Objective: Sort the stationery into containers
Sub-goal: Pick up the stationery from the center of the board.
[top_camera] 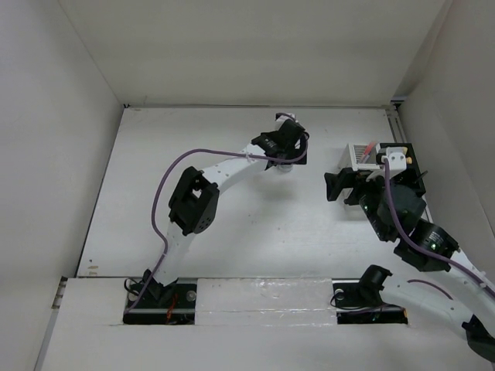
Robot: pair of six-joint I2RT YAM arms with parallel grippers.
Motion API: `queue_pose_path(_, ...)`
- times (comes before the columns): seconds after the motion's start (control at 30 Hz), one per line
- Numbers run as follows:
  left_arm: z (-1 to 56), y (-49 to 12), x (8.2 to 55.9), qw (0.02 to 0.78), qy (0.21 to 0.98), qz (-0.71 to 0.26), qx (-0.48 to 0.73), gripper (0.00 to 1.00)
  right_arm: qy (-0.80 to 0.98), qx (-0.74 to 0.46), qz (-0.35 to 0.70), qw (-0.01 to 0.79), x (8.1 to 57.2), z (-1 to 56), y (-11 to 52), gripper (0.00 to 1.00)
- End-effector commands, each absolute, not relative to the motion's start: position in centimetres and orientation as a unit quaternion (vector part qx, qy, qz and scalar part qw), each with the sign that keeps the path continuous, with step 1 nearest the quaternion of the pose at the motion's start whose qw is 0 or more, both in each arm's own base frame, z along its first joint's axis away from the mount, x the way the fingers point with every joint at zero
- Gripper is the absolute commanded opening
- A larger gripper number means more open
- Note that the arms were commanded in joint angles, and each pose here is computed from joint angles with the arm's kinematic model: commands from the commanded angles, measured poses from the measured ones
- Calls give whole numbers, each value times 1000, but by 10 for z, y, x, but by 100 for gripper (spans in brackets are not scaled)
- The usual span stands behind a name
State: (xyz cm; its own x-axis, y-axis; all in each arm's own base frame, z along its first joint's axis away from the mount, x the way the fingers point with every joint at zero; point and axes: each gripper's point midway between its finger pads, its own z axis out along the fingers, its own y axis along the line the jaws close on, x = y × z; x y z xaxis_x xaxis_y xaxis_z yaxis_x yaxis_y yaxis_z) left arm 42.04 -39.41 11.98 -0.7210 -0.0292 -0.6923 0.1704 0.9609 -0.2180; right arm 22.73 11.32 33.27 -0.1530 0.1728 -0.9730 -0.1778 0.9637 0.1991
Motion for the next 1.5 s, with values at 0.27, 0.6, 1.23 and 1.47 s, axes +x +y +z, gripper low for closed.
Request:
queue_pose_path(0.27,132,-388,414,388,909,-144,50,100,746,-5,134,652,232,332,121,100)
queue_pose_path(0.6,199,-316,387,440,893,-92,-19,100,764,-19,153,626,272,312,147,100)
queue_pose_path(1.23,283,-128,284,492,853,-21,-174,100,873,-104,112,463,471,194,206,100)
queue_pose_path(1.47,276,-99,257,511,843,-24,-170,100,898,-104,89,419,491,143,211,100)
